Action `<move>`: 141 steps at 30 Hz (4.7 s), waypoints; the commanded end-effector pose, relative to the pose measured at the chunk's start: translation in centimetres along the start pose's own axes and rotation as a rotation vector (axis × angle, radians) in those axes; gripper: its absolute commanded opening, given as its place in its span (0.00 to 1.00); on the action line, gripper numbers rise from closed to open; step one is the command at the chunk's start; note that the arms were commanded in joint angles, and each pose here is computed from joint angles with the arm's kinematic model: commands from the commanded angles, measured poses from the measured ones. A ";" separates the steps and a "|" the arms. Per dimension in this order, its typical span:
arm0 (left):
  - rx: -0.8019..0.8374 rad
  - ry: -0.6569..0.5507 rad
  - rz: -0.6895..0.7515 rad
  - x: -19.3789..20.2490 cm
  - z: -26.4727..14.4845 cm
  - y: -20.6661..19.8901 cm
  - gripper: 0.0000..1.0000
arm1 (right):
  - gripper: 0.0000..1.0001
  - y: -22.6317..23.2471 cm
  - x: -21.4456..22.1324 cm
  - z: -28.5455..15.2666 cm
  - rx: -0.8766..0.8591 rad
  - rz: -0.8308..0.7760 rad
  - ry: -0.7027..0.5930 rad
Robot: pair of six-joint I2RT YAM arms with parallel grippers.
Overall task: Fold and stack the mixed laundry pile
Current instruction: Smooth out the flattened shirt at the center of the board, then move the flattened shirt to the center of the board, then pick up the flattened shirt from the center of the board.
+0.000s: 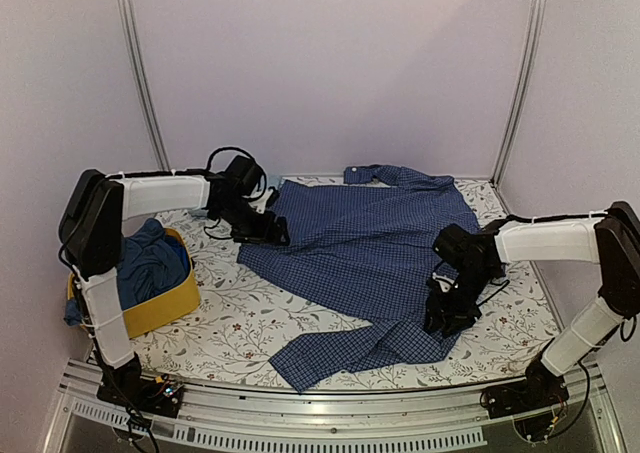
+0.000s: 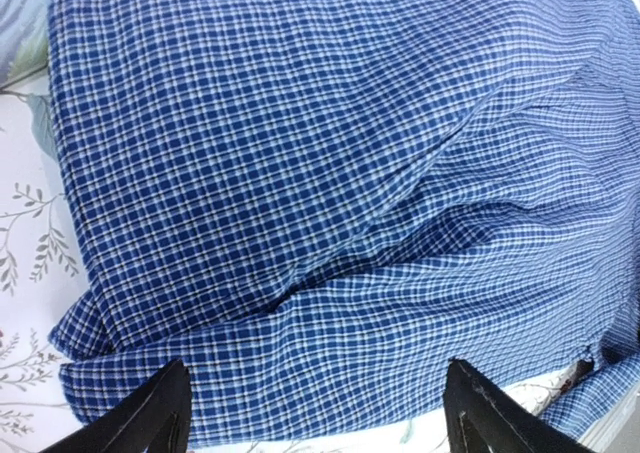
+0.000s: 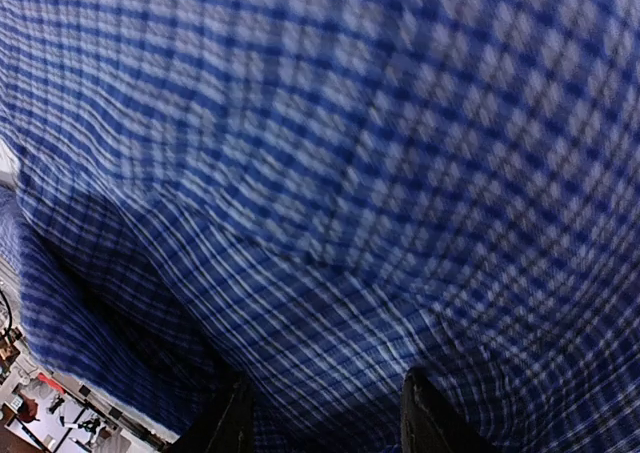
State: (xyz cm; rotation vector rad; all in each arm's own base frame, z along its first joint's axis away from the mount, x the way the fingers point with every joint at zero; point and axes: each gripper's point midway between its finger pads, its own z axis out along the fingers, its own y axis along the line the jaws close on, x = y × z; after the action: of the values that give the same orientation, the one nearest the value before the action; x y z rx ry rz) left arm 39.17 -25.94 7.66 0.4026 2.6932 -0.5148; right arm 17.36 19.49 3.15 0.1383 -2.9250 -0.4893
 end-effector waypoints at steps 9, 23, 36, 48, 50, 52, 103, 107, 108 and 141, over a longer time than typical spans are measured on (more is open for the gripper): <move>-0.135 0.180 -0.125 8.1 0.0 4.8 0.72 | 0.52 -2.6 8.3 -1.0 -0.104 0.212 0.019; -0.045 0.140 -0.108 9.8 -5.4 2.5 0.61 | 0.56 2.5 -1.3 -8.2 -0.101 -0.044 -0.279; -0.004 0.233 -0.134 10.8 0.9 2.3 0.60 | 0.54 -1.7 0.3 0.7 -0.095 0.084 -0.049; -0.024 0.454 -0.129 21.1 -4.0 0.5 0.58 | 0.58 -4.2 7.0 -0.2 -0.178 0.277 0.042; -0.023 0.379 -0.104 18.9 -5.1 0.1 0.59 | 0.58 -4.2 6.5 -1.2 -0.207 0.304 0.008; -0.025 0.247 -0.090 14.6 -6.5 -0.1 0.66 | 0.58 -4.3 5.6 -2.3 -0.222 0.323 -0.029; 0.142 -0.569 -0.027 -26.7 -0.5 3.6 0.79 | 0.57 -10.5 -14.8 -5.0 -0.111 0.235 -0.220; 0.066 -0.531 -0.016 -24.2 -3.9 3.7 0.90 | 0.57 -14.3 -15.6 -4.4 -0.055 0.309 -0.230; 0.043 -0.498 -0.012 -22.5 -3.5 3.9 0.94 | 0.57 -15.7 -15.8 -4.2 -0.049 0.332 -0.227; 0.081 0.037 -0.289 13.0 -4.7 -6.0 1.00 | 0.67 -14.0 0.2 -13.2 0.069 0.747 -0.416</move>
State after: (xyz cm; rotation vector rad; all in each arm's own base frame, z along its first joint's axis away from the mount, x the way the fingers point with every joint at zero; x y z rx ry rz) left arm 25.25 -27.67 8.67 0.2939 2.7201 -0.7216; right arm 24.65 4.78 13.59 -0.8112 -3.2212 -0.6205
